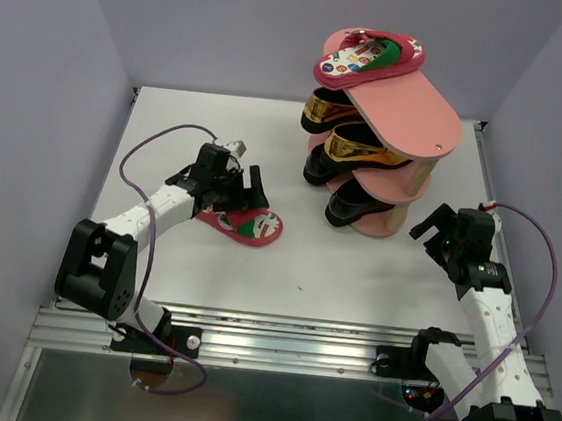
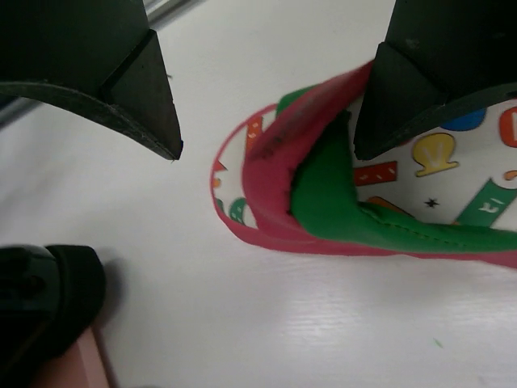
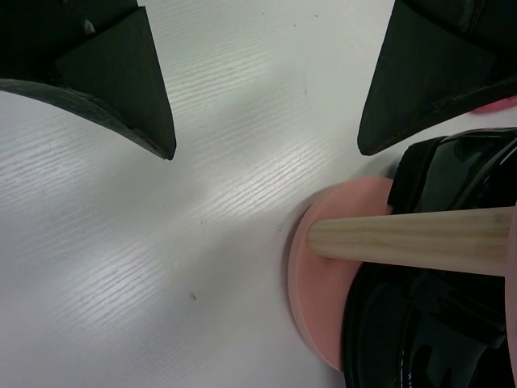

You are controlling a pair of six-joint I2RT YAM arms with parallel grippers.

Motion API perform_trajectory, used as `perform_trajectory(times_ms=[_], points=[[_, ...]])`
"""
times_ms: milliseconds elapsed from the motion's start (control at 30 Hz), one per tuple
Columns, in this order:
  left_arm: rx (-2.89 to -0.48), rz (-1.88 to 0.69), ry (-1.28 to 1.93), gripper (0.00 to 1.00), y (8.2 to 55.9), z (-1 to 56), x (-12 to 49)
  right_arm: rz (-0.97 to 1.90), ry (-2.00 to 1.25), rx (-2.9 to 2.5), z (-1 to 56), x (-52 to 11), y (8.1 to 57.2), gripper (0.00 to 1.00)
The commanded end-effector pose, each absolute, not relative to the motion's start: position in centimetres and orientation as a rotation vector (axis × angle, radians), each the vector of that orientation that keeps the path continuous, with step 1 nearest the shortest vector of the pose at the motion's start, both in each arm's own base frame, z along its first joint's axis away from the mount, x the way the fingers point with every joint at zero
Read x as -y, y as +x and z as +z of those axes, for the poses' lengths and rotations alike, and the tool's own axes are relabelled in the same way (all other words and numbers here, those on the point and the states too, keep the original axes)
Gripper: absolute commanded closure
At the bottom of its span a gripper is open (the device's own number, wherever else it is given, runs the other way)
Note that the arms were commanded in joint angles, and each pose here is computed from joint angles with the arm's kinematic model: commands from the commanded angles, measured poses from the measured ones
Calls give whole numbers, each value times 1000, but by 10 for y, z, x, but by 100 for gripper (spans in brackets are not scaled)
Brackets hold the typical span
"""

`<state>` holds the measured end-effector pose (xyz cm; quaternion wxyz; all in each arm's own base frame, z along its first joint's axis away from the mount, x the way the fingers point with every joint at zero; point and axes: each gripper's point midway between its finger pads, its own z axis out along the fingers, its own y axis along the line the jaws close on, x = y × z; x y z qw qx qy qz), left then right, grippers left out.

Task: Place and organize the shoes onto the shoe shelf

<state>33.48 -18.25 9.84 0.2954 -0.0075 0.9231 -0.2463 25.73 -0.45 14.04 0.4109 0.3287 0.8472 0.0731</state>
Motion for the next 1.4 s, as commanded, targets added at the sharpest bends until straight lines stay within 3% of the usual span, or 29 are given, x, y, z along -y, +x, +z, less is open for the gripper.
perform_trajectory(times_ms=[0,300,433,567,700,1033,1133,1233,1367], points=[[-2407,-956,-41,2,295,147,214,212,807,-2095,154,3,268,0],[-2319,-1213,-53,4,279,197,248,217,793,-2086,160,3,274,0],[-2308,-1121,-77,3,286,197,238,214,793,-2089,158,3,272,0],[-2301,-787,-136,4,301,187,198,211,798,-2084,158,4,268,0],[-2401,-617,-74,4,292,159,178,213,802,-2092,154,3,267,0],[-2425,-733,-48,7,305,122,203,217,802,-2084,158,3,269,0],[-2413,-817,-34,14,310,121,217,211,803,-2090,157,3,267,0],[-2403,-850,-43,28,314,120,222,208,803,-2081,159,4,267,0],[-2375,-803,-119,73,324,126,216,210,803,-2086,158,4,267,0]])
